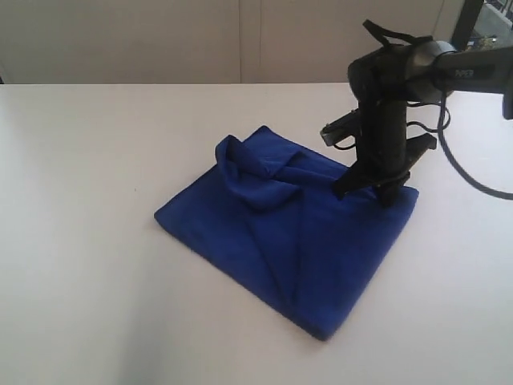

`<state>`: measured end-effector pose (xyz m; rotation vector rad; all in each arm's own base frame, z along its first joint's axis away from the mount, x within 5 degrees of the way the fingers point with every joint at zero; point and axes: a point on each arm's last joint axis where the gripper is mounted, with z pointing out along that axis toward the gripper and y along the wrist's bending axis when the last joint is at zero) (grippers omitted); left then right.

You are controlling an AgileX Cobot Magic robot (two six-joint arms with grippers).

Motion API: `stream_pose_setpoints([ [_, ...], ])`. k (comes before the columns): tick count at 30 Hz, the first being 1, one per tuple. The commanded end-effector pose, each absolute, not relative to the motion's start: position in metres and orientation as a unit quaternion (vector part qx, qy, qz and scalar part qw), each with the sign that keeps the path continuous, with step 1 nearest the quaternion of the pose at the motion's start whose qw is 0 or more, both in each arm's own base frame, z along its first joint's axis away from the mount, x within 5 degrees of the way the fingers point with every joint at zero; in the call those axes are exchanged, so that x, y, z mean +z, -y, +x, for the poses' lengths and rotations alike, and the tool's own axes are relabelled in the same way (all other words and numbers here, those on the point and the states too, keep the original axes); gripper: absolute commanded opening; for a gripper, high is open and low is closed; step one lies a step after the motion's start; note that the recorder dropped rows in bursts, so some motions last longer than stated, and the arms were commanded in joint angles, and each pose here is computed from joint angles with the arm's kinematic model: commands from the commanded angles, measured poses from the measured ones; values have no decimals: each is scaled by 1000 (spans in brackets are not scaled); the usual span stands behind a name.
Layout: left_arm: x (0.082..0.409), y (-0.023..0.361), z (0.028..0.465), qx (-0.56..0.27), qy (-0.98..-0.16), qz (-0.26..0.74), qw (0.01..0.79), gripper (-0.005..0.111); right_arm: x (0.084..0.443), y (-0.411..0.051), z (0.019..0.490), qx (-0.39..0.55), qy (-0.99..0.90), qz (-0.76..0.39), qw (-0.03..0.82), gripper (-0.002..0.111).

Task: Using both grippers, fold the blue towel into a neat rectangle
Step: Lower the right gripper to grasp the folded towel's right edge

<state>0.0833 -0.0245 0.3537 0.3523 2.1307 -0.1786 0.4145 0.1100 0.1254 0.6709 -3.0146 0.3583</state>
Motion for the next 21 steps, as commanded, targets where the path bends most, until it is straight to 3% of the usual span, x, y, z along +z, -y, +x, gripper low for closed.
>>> stream_pose_setpoints([
  [1,352,25,82,-77,-870,145,465,0,103,-100,382,103,974,185,84,0],
  [15,352,25,82,-77,-870,145,465,0,111,-80,300,82,980,162,78,0],
  [21,352,25,82,-77,-870,145,465,0,176,-91,301,51,986,146,-64,0],
])
